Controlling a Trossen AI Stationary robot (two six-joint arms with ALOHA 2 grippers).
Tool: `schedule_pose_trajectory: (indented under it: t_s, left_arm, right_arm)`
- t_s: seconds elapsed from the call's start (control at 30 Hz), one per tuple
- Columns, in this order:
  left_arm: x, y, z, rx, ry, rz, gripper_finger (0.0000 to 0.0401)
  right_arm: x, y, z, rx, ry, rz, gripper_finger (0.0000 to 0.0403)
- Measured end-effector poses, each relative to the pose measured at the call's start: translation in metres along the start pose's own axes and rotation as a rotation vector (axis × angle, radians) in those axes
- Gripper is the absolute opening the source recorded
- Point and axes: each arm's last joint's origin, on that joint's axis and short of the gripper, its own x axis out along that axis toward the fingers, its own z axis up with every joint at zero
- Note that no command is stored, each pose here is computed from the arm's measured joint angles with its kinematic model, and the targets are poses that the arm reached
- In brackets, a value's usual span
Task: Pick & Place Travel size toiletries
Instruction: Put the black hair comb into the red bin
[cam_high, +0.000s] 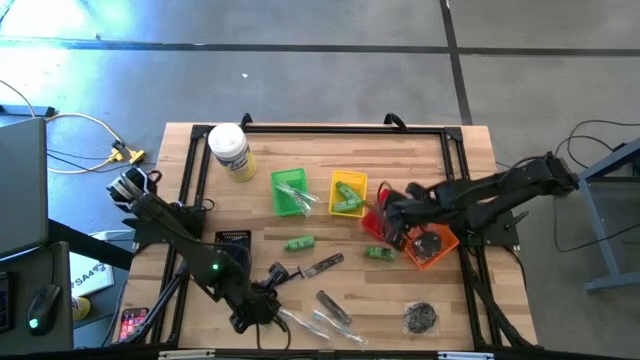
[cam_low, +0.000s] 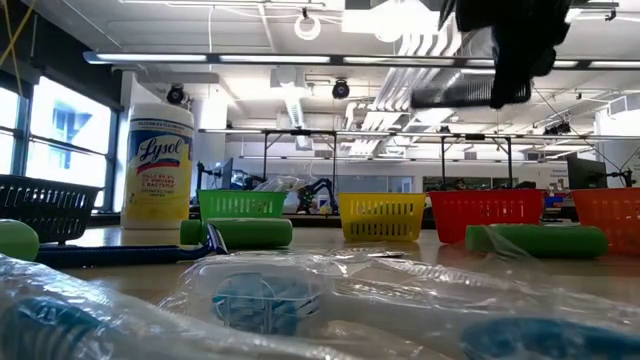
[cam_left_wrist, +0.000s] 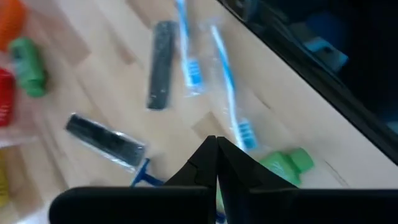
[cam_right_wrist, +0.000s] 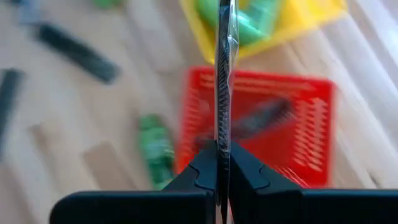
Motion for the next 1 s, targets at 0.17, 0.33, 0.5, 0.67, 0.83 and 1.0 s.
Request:
schedule_pose_trajectory:
  t_s: [0.17, 0.33, 0.5, 0.67, 0.83, 1.0]
  left_arm:
    - [0.001, 0.001, -0.011, -0.015, -0.025, 0.042, 0.0000]
    - [0.007, 0.004, -0.017, -0.010, -0.019, 0.051, 0.0000]
    - [0.009, 0.002, -0.021, 0.005, -0.004, 0.045, 0.0000]
    - [0.009, 0.002, -0.021, 0.004, 0.002, 0.044, 0.0000]
    - [0.009, 0.002, -0.022, 0.006, 0.008, 0.043, 0.0000]
    - [0.009, 0.002, -0.022, 0.008, 0.008, 0.043, 0.0000]
  right_arm:
    - [0.011, -0.031, 0.005, 0.138, 0.211, -0.083, 0.0009]
    - [0.027, -0.044, 0.015, 0.215, 0.318, -0.079, 0.0009]
    - [0.044, -0.048, 0.018, 0.255, 0.463, -0.046, 0.0009]
    - [0.059, -0.054, 0.019, 0.280, 0.562, -0.087, 0.0009]
    - [0.070, -0.058, 0.022, 0.289, 0.595, -0.103, 0.0009]
    - [0.082, -0.062, 0.024, 0.286, 0.622, -0.138, 0.0009]
